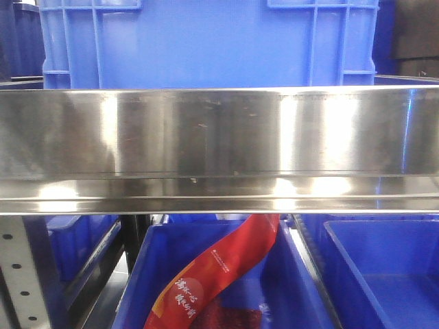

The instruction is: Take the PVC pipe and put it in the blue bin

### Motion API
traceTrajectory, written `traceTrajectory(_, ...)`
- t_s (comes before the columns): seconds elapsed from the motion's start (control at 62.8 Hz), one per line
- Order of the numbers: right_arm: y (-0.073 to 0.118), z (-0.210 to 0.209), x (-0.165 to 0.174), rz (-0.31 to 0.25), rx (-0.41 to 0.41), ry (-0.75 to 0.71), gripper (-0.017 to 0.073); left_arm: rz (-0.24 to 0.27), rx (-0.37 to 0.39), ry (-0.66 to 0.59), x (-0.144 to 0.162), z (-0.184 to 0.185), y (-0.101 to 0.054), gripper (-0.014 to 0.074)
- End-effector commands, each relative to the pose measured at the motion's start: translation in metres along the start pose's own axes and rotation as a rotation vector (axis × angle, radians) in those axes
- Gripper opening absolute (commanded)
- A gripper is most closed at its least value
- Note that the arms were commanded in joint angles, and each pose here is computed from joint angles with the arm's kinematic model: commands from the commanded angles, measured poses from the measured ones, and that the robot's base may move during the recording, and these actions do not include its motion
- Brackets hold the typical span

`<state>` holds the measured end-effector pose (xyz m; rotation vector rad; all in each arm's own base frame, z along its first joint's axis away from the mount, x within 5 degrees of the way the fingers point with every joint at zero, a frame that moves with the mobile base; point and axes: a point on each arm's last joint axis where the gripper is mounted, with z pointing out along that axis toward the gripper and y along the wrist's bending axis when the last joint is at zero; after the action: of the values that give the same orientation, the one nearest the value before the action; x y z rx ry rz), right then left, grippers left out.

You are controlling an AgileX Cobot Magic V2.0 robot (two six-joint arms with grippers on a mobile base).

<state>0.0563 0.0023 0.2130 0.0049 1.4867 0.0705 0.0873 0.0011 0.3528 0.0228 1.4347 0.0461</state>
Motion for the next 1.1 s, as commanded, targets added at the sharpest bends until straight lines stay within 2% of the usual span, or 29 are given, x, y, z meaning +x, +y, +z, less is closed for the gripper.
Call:
traceTrajectory(0.0, 0.0, 0.0, -0.002, -0.001, -0.002, -0.026, -0.0165, 0.002, -0.001, -0.029, 0.001, -0.004, 0.0, -0.0111)
traceTrajectory(0.143, 0.0, 0.0, -0.002, -0.001, -0.002, -0.026, -0.0165, -0.008, 0.006, 0.009, 0.026, -0.012, -0.002, -0.0111)
traceTrajectory(0.255, 0.0, 0.0, -0.002, -0.001, -0.002, -0.026, -0.0165, -0.1, 0.034, 0.054, 0.06, -0.021, -0.005, -0.0111)
traceTrajectory(0.398, 0.0, 0.0, -0.002, -0.001, -0.002, -0.026, -0.0165, -0.12, 0.068, 0.102, 0.105, -0.035, -0.009, -0.0111)
traceTrajectory(0.541, 0.0, 0.0, -0.002, -0.001, -0.002, -0.026, -0.0165, -0.131, 0.073, 0.078, 0.134, -0.049, -0.01, -0.0111)
traceTrajectory(0.653, 0.0, 0.0, -0.002, -0.001, -0.002, -0.025, -0.0165, -0.13, 0.063, 0.098, 0.138, -0.05, -0.01, -0.0111)
traceTrajectory(0.796, 0.0, 0.0, -0.002, -0.001, -0.002, -0.025, -0.0165, -0.056, 0.042, 0.107, 0.139, -0.05, -0.008, -0.0111)
traceTrajectory(1.083, 0.0, 0.0, -0.002, -0.001, -0.002, -0.025, -0.0165, -0.077, 0.03, 0.111, 0.139, -0.05, -0.008, -0.0111)
